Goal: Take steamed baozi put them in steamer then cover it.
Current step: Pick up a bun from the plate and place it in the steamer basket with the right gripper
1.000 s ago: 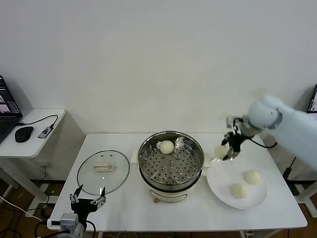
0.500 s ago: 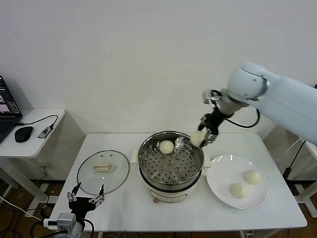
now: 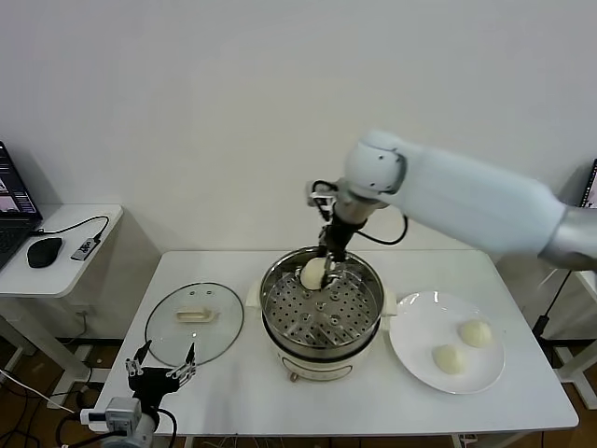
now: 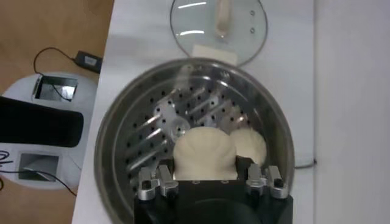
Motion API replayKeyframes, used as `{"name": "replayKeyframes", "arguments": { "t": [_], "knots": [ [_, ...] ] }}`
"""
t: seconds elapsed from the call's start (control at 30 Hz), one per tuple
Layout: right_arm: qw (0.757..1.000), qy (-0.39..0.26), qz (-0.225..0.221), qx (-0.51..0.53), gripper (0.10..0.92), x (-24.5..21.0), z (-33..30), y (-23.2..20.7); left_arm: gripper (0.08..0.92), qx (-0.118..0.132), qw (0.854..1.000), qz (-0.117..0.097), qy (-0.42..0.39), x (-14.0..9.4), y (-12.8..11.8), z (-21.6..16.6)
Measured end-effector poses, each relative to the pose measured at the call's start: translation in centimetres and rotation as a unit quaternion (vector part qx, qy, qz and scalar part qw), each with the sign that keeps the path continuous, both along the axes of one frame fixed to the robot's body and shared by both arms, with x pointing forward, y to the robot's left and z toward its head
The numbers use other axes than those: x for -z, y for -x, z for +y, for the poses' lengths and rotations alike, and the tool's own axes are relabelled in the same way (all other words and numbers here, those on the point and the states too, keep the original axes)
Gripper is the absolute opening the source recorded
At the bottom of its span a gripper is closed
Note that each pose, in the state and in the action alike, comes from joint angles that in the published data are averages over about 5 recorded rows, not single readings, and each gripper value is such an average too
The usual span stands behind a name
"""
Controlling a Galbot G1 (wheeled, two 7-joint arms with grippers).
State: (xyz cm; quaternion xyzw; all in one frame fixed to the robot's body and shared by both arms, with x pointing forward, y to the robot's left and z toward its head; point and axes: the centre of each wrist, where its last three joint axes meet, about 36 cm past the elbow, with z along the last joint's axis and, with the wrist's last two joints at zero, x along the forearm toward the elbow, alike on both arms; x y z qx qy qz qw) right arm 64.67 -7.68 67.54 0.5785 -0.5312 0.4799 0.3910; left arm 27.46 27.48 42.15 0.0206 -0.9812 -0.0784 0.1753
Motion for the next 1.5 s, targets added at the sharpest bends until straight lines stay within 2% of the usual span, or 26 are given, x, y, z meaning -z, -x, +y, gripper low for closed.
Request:
{"name": "replayKeyframes", "arguments": {
  "t": [0.53, 1.1, 1.37, 1.5],
  "knots": [
    [1.0, 0.013, 0.017, -0.003, 0.611, 6.5, 4.0, -0.7, 0.823, -0.002, 1.0, 0.006, 0.006, 0.7, -0.4, 0.0],
    [1.0, 0.009, 0.019, -0.003, 0.619, 8.8, 5.7, -0.9, 0.823, -0.002, 1.0, 0.01, 0.011, 1.2, -0.6, -0.1],
    [1.0, 0.002, 0.016, -0.001, 0.799, 8.5, 5.5, -0.9, 0.823, -0.001, 1.0, 0.012, 0.011, 1.4, -0.7, -0.2],
    [1.0, -0.002, 0.012, -0.001, 0.821, 7.5, 4.9, -0.9, 0.823, -0.001, 1.0, 0.011, 0.011, 1.4, -0.8, -0.2]
  ]
}}
